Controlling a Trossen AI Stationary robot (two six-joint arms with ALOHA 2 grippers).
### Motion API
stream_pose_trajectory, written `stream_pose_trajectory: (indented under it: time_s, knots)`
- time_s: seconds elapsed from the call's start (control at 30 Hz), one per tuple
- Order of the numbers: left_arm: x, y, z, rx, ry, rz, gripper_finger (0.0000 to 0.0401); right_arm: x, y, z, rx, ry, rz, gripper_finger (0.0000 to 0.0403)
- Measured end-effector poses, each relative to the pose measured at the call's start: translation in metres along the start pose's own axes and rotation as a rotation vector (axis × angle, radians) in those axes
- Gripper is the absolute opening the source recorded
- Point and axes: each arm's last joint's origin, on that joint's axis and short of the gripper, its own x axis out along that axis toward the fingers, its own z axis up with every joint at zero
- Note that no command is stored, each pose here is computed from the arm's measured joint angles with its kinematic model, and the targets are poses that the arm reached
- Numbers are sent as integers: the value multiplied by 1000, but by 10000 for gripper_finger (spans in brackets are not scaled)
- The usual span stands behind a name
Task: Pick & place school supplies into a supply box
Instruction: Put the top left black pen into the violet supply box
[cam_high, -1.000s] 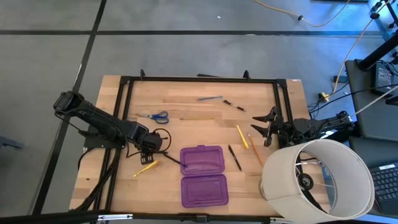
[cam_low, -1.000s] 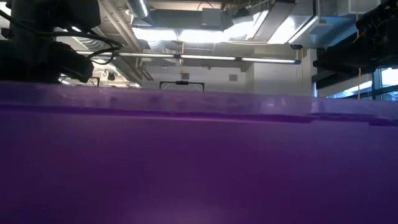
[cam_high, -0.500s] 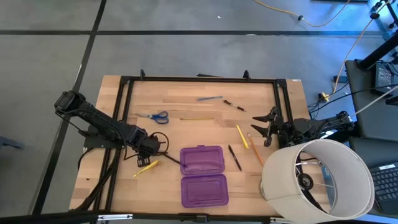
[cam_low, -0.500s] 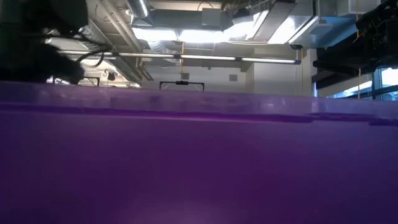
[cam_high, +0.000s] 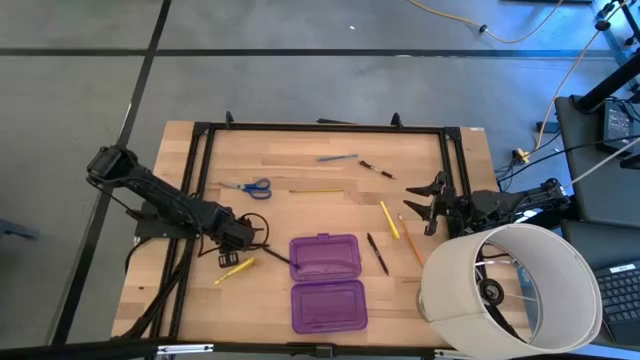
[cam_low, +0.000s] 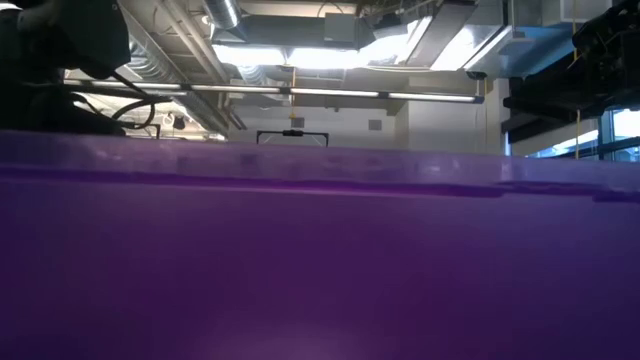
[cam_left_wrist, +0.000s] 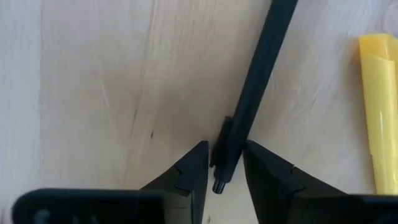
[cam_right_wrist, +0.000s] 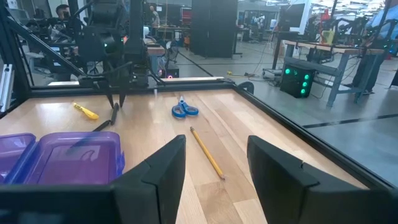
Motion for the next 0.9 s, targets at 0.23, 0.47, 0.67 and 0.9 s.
stream_pose_trajectory:
  time_s: [0.23,0.47,0.67,0.9]
  knots:
    - [0,1,0,81,-14,19,58,0,0,0,-1,0,0,176]
    - [-1,0,1,91,-34,21,38,0,0,0,-4,0,0,176]
    - [-5,-2,4,65,-48,20,39,0,0,0,-5,0,0,176]
    - [-20,-11,17,60,-106,6,40,0,0,0,-5,0,0,176]
